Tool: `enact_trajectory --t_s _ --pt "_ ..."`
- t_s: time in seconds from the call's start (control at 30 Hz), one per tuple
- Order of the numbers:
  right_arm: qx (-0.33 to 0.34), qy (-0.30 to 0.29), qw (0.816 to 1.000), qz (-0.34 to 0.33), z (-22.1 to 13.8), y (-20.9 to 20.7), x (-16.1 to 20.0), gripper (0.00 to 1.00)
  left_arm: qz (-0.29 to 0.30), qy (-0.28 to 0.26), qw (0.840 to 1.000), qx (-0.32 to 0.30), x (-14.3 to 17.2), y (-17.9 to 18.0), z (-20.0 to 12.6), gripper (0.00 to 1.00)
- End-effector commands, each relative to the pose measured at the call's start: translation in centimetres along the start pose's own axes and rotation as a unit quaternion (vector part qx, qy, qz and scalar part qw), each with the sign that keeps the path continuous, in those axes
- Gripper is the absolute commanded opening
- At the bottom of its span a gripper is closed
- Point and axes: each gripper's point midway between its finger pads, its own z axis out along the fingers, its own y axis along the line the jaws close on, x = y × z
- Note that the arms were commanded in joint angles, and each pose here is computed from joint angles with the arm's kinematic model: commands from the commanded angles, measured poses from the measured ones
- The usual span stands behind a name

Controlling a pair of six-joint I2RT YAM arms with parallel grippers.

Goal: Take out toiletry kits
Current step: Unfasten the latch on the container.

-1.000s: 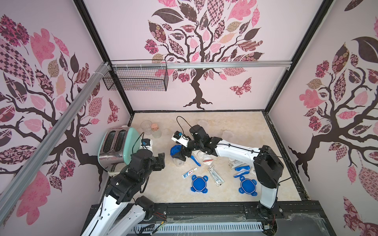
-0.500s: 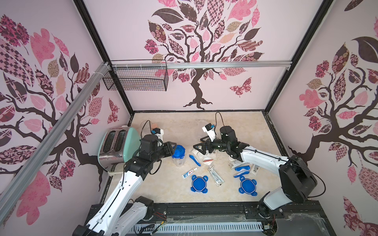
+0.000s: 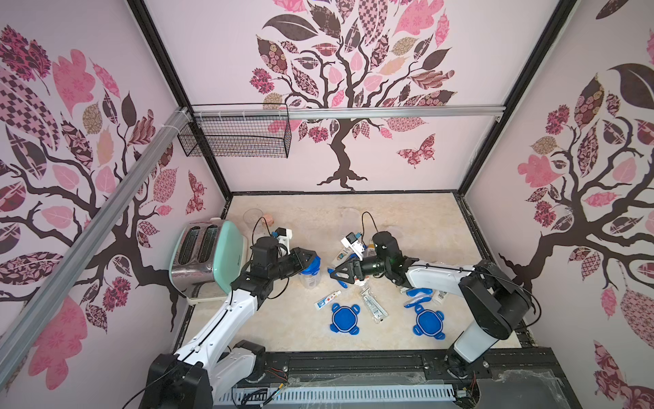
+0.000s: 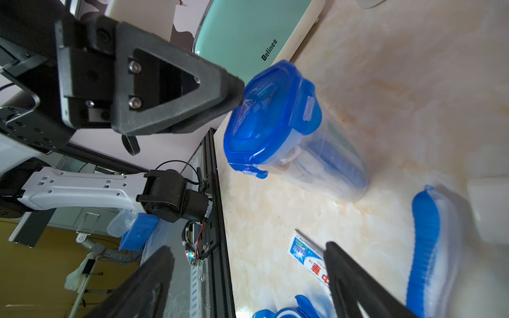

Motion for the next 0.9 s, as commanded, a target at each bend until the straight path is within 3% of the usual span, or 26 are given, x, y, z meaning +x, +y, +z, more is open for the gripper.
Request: enact_trajectory --t_s 0.0,0.87 --pt "-0.048 0.001 0.998 -0.03 1.0 2.3 -1.3 0.87 -0.006 -0.004 1.0 0.007 -0.2 0.5 0.4 0.18" --pt "-0.067 0.035 0.996 -0.041 3.8 1.8 0.0 0.85 -0.08 0.027 0.996 0.01 2.3 5.0 2.6 0.1"
